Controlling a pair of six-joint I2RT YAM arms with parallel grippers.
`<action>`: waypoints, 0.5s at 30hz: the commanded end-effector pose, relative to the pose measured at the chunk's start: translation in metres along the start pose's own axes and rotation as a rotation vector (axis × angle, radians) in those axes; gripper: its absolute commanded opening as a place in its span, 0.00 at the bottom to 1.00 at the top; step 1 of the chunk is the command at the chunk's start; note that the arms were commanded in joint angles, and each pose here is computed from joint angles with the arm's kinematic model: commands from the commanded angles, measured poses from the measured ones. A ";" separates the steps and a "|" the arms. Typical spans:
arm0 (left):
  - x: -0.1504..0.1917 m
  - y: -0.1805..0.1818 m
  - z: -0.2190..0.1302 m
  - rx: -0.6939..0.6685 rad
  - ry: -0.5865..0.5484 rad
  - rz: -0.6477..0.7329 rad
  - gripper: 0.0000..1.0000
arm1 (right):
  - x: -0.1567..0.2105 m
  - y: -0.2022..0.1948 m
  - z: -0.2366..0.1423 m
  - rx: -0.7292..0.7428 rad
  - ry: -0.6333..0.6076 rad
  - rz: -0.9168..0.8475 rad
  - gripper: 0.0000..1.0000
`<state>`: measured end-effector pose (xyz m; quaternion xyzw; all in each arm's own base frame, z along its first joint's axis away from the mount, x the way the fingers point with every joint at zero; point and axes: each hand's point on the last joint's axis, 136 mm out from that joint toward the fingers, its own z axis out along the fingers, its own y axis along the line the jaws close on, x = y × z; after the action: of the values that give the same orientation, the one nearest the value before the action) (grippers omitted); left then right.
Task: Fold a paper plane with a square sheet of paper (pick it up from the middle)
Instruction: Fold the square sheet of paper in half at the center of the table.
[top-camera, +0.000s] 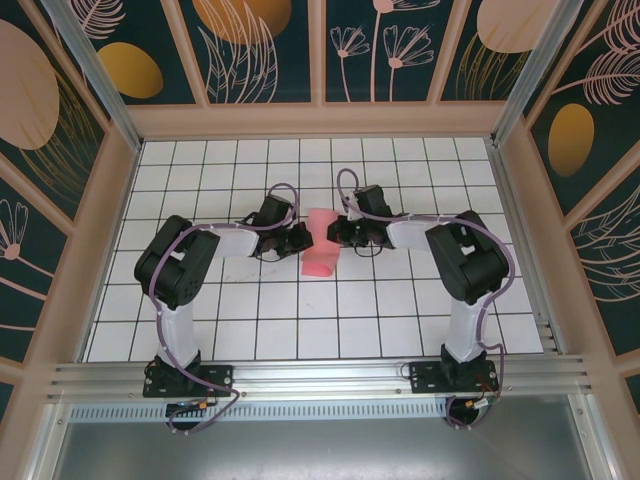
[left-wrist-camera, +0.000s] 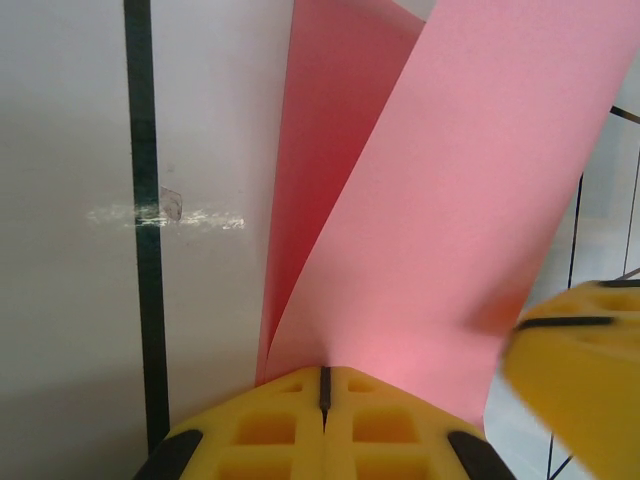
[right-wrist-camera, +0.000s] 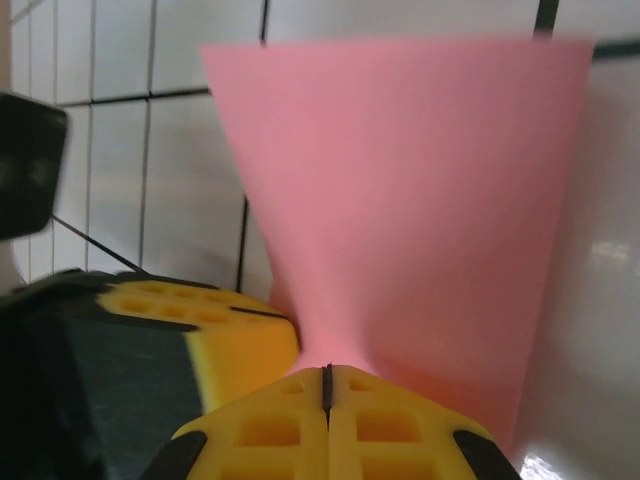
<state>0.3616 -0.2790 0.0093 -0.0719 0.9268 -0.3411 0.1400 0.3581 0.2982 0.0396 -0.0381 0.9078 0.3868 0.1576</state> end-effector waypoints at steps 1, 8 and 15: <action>0.065 0.114 0.003 -0.393 0.165 -0.111 0.00 | -0.009 0.003 0.002 -0.065 -0.008 0.008 0.00; 0.069 0.118 0.002 -0.403 0.169 -0.113 0.00 | -0.021 -0.044 -0.003 0.026 -0.055 0.093 0.00; 0.067 0.117 0.001 -0.401 0.166 -0.109 0.00 | -0.052 -0.029 -0.021 0.014 -0.137 0.069 0.00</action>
<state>0.3612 -0.2788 0.0087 -0.0720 0.9269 -0.3408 0.1395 0.3957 0.2513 0.0246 0.0326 0.9103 0.3737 0.1753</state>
